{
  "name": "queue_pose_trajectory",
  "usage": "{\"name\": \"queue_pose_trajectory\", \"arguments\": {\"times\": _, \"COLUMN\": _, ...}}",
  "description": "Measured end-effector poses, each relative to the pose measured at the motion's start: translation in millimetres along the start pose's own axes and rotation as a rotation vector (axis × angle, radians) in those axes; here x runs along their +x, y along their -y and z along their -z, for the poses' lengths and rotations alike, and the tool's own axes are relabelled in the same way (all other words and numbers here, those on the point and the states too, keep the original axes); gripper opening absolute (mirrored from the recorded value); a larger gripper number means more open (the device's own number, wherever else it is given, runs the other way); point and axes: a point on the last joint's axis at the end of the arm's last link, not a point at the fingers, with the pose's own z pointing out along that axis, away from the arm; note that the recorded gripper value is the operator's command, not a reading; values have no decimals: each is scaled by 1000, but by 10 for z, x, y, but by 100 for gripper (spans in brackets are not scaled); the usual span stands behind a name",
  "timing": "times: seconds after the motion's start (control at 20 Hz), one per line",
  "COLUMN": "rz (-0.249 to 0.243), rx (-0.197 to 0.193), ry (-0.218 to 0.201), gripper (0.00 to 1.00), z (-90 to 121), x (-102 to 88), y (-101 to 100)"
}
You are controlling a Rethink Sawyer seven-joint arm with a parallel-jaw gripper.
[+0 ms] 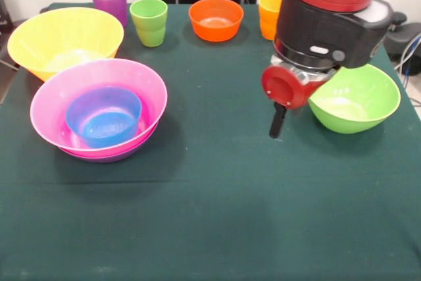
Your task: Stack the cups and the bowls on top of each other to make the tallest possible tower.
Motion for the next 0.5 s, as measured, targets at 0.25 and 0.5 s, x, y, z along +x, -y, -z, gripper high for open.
{"name": "queue_pose_trajectory", "arguments": {"times": 0.25, "rz": 8, "rx": 1, "ry": -15, "gripper": 100, "z": 116, "x": 152, "y": 117}}
{"name": "queue_pose_trajectory", "arguments": {"times": 0.5, "rz": 23, "rx": -14, "ry": -27, "gripper": 100, "z": 278, "x": 276, "y": 215}}
